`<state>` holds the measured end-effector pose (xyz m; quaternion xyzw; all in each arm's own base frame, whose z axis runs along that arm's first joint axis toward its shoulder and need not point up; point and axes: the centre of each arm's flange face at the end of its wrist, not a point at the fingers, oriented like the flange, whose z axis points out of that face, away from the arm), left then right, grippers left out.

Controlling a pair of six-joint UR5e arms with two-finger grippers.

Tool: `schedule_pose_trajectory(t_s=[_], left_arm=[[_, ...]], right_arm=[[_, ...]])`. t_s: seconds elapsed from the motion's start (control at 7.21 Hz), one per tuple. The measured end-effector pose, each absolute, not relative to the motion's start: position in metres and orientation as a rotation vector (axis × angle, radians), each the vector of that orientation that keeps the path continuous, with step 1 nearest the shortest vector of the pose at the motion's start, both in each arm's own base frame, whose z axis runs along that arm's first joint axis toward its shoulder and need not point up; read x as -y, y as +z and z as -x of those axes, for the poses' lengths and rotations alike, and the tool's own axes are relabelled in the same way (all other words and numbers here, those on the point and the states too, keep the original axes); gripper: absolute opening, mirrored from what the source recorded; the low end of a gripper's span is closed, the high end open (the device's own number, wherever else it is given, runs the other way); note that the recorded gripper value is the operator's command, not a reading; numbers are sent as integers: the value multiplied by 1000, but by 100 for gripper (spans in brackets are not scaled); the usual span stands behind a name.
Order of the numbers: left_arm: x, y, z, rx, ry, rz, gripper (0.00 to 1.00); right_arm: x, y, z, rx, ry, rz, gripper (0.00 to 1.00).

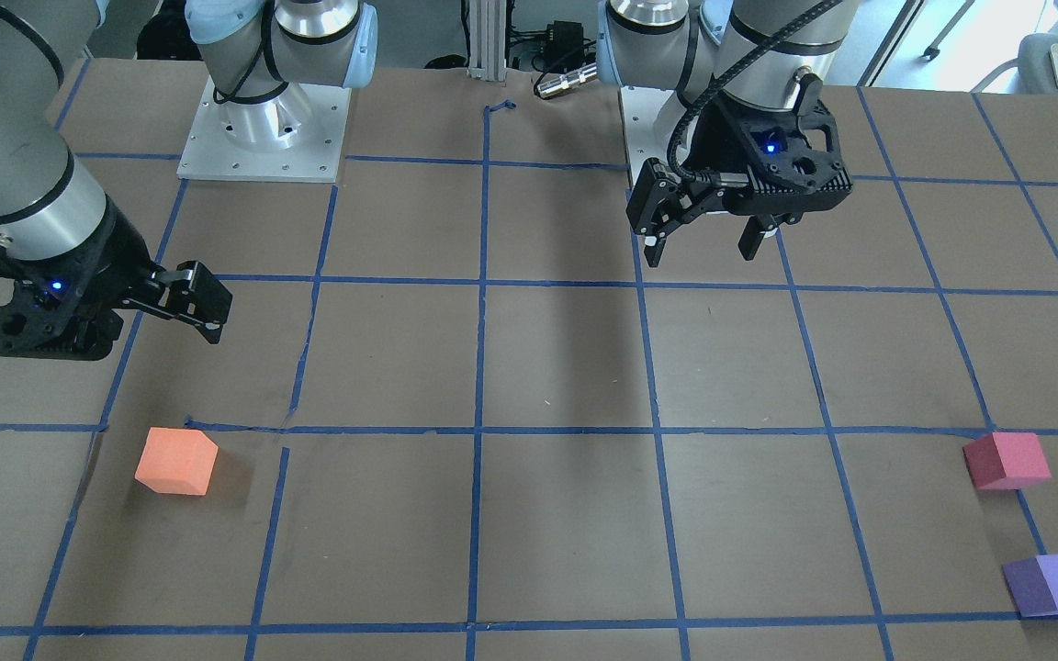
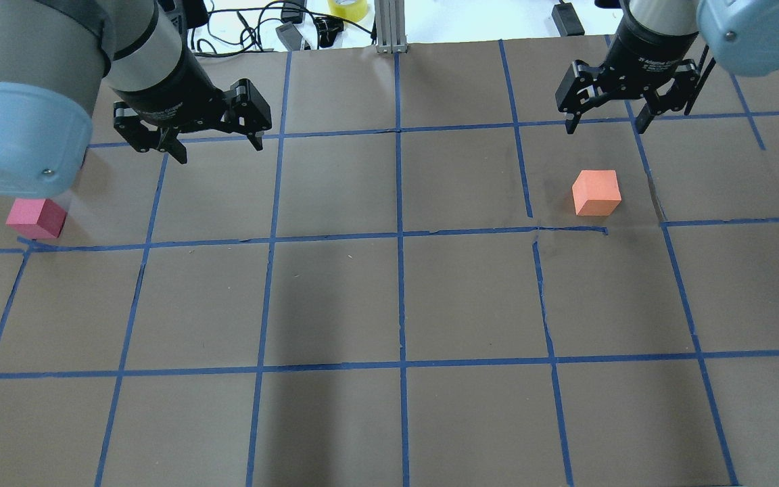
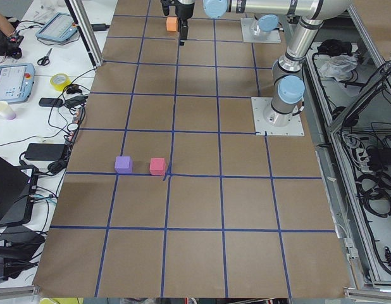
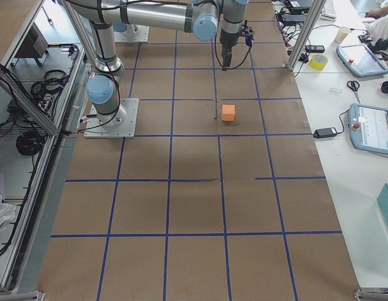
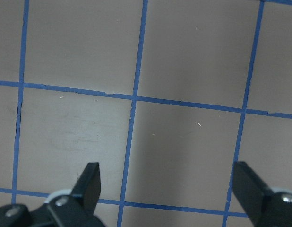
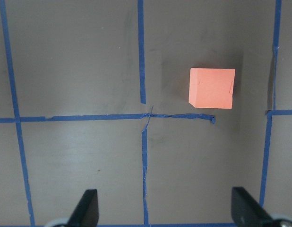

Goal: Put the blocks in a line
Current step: 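Move the right gripper over the orange block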

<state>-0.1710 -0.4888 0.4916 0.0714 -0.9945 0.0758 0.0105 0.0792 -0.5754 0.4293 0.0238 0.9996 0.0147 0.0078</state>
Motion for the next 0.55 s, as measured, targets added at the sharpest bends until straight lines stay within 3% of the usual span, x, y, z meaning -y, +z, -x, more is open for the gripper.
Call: schedule_pose_trajectory(t_s=[0.55], left_arm=[[486, 494, 171, 3104, 242, -224, 100]], right_arm=[[622, 294, -16, -3174, -15, -206, 100]])
